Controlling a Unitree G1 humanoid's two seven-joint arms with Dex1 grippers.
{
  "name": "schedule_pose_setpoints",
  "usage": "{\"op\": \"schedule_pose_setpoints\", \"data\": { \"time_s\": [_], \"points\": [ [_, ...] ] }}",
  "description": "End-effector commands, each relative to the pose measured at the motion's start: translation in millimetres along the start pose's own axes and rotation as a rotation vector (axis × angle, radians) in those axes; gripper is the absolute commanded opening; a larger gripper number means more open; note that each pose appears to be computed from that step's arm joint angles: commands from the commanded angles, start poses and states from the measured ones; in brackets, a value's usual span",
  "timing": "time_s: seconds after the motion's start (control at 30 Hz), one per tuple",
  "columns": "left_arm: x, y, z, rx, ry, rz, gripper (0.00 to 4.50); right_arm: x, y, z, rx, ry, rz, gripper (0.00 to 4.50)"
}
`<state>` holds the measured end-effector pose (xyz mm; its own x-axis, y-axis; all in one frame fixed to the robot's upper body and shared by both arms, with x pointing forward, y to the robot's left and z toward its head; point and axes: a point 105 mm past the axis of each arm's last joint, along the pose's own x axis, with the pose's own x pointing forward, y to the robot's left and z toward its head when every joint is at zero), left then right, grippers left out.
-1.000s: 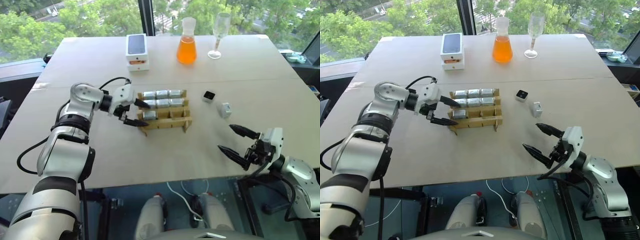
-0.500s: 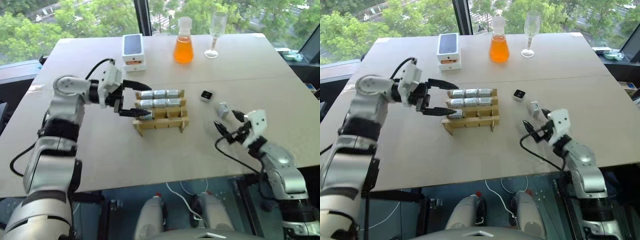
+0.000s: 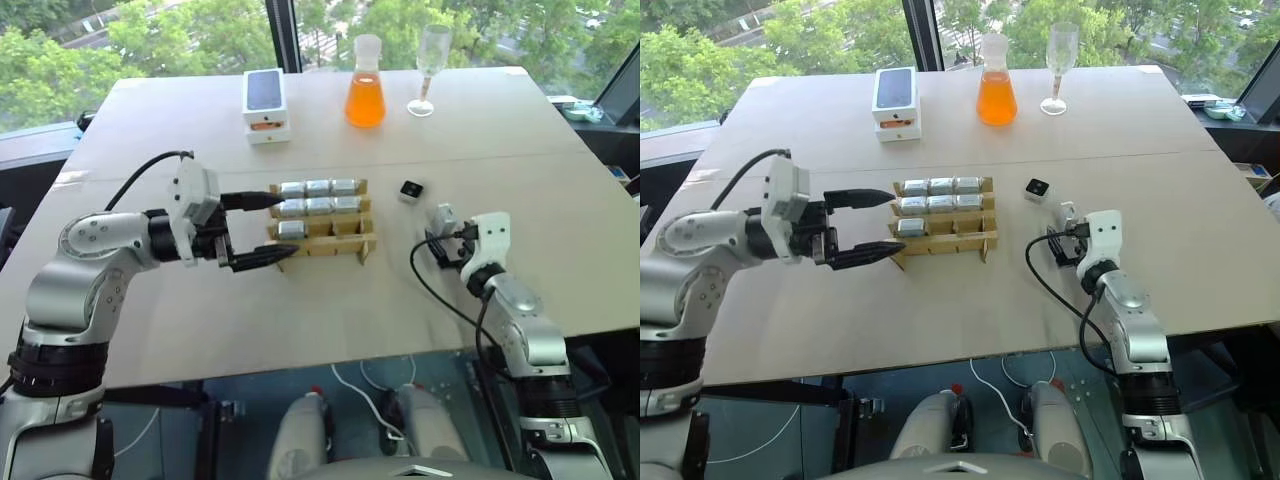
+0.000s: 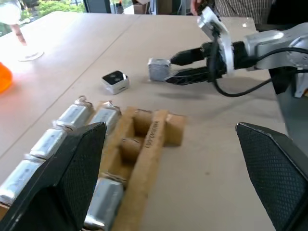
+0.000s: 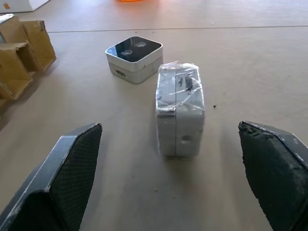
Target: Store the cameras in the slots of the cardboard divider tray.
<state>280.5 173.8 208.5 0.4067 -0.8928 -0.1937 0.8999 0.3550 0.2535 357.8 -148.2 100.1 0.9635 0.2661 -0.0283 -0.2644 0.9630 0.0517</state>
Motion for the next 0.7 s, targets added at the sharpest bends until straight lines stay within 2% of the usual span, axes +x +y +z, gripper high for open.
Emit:
{"op": "schedule_pose_setpoints", "data": {
  "time_s": [0.03,0.07,0.13,0.23,0.33,0.37,0.4,0.53,0.7],
  "points": [
    [-5,-1,14,0.048,-0.016,0.027,4.43,4,1,22,0.000,-0.086,0.009,4.50],
    [-6,-1,12,0.050,-0.011,0.032,4.43,5,1,22,-0.003,-0.088,0.009,4.50],
    [-5,-2,9,0.057,0.005,0.029,4.50,6,1,21,-0.007,-0.086,0.012,4.00],
    [-4,-3,10,0.059,0.003,0.024,4.50,9,1,18,-0.015,-0.066,0.016,2.75],
    [-5,-3,10,0.066,0.009,0.023,4.50,10,1,16,-0.011,-0.059,0.021,1.07],
    [-5,-2,10,0.068,0.011,0.023,4.50,11,1,15,-0.011,-0.057,0.023,0.80],
    [-5,-2,10,0.069,0.012,0.023,4.50,11,1,15,-0.011,-0.057,0.025,0.68],
    [-8,-1,11,0.072,0.016,0.032,4.50,15,3,26,-0.030,-0.097,0.068,0.68],
    [-22,4,6,0.058,0.043,0.091,4.50,18,39,58,-0.148,-0.204,0.415,0.68]
  ]
}}
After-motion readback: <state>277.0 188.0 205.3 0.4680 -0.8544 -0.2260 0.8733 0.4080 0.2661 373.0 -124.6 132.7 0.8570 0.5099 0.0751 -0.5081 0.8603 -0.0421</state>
